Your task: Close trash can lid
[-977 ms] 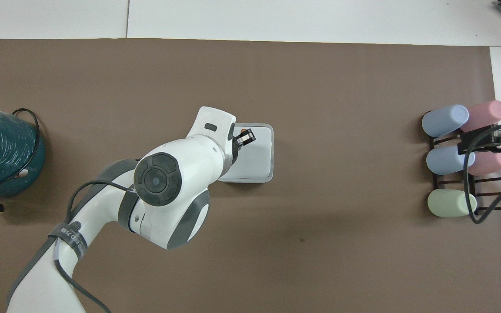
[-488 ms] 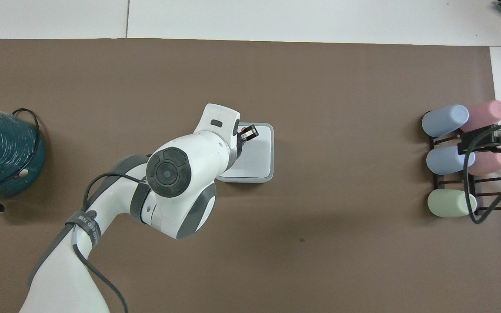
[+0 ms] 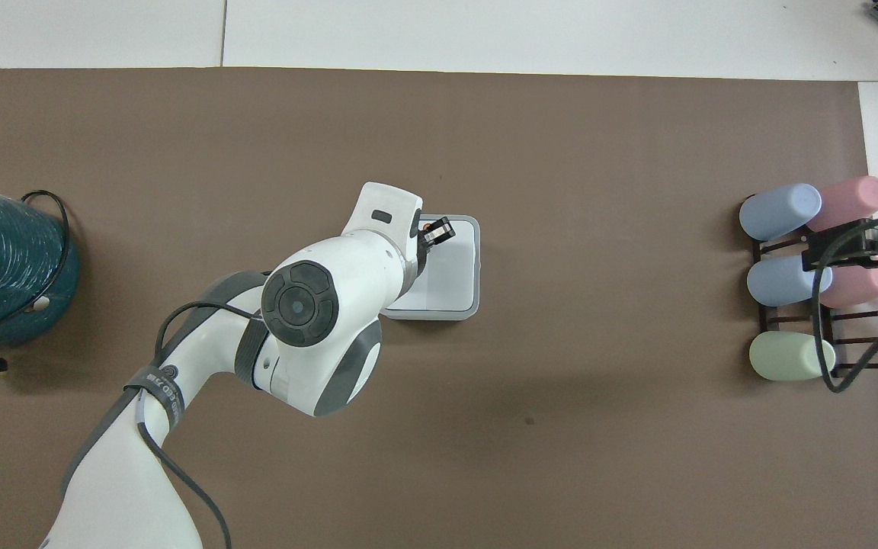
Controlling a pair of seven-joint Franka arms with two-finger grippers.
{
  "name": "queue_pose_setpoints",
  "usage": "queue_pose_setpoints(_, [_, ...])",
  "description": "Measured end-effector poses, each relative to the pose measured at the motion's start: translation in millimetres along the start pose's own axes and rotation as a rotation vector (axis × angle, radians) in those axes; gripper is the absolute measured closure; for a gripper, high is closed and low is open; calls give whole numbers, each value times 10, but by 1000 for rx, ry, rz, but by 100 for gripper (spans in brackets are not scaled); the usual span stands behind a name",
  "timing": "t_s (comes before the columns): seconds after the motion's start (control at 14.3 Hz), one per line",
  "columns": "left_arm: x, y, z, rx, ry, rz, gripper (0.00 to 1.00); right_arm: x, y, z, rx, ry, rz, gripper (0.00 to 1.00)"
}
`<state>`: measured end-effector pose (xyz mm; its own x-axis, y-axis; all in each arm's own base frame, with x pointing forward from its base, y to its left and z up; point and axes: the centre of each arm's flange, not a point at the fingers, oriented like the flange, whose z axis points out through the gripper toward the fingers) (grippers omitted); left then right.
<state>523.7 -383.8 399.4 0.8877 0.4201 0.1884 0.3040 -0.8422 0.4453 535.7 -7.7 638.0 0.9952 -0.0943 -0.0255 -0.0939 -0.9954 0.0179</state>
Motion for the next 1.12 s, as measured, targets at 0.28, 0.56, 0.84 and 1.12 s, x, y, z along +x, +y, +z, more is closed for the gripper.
queue_pose_setpoints(0.28, [18, 25, -12, 10, -9, 0, 99, 0, 0, 0, 0, 0, 0, 0])
queue_pose_setpoints(0.56, [149, 126, -46, 84, -66, -8, 99, 0, 0, 0, 0, 0, 0, 0])
queue_pose_setpoints(0.84, [510, 115, -328, 160, -113, -32, 99, 0, 0, 0, 0, 0, 0, 0])
queue_pose_setpoints(1.12, [946, 14, -904, 248, -193, 22, 99, 0, 0, 0, 0, 0, 0, 0])
